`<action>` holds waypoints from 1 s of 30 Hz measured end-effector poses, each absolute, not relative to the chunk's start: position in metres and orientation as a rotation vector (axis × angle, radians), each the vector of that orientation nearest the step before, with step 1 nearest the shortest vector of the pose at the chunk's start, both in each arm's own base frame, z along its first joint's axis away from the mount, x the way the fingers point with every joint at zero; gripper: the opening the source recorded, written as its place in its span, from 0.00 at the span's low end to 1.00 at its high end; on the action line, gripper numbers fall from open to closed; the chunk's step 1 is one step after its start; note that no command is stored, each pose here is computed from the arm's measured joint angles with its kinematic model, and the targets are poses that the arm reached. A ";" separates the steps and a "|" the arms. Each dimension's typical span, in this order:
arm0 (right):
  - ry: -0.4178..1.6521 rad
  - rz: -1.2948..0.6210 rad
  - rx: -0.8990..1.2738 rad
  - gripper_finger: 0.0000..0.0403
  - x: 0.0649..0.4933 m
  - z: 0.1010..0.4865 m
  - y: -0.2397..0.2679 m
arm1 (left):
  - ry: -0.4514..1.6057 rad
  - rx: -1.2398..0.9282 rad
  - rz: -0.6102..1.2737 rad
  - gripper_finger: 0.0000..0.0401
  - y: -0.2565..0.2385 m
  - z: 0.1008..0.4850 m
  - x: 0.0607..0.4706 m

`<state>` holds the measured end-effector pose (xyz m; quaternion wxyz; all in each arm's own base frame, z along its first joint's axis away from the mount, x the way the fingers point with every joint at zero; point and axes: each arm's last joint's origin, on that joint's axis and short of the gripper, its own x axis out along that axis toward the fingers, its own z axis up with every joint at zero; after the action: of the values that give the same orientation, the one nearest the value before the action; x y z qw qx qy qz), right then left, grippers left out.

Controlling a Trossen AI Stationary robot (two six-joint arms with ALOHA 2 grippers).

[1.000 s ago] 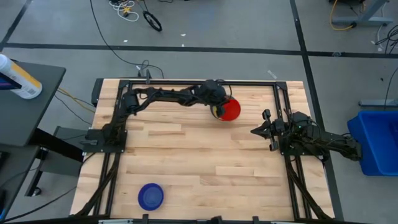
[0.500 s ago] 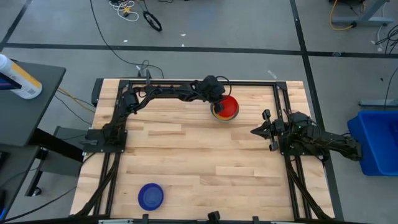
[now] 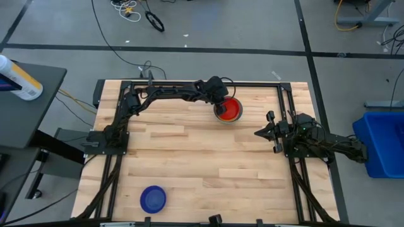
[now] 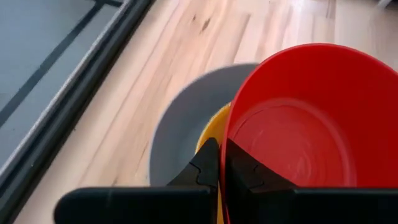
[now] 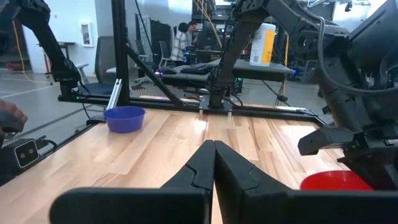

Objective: Nest bowls inside each other
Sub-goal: Stack the red bowl on the yellow bowl

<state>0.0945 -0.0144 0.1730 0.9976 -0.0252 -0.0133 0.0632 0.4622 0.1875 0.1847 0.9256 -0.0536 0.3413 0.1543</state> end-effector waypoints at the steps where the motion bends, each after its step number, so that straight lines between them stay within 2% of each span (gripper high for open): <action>1: -0.027 0.126 -0.050 0.03 0.094 0.173 -0.014 | 0.712 -0.113 0.317 0.02 0.187 0.186 0.462; 20: -0.026 0.126 -0.050 0.03 0.094 0.173 -0.014 | 0.832 -0.147 0.296 0.02 0.185 0.186 0.456; 30: -0.026 0.126 -0.050 0.03 0.094 0.173 -0.014 | 0.828 -0.148 0.312 0.02 0.185 0.186 0.456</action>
<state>0.0945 -0.0144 0.1730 0.9976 -0.0251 -0.0132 0.0632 0.4565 0.1849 0.1865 0.9010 -0.0715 0.4004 0.1510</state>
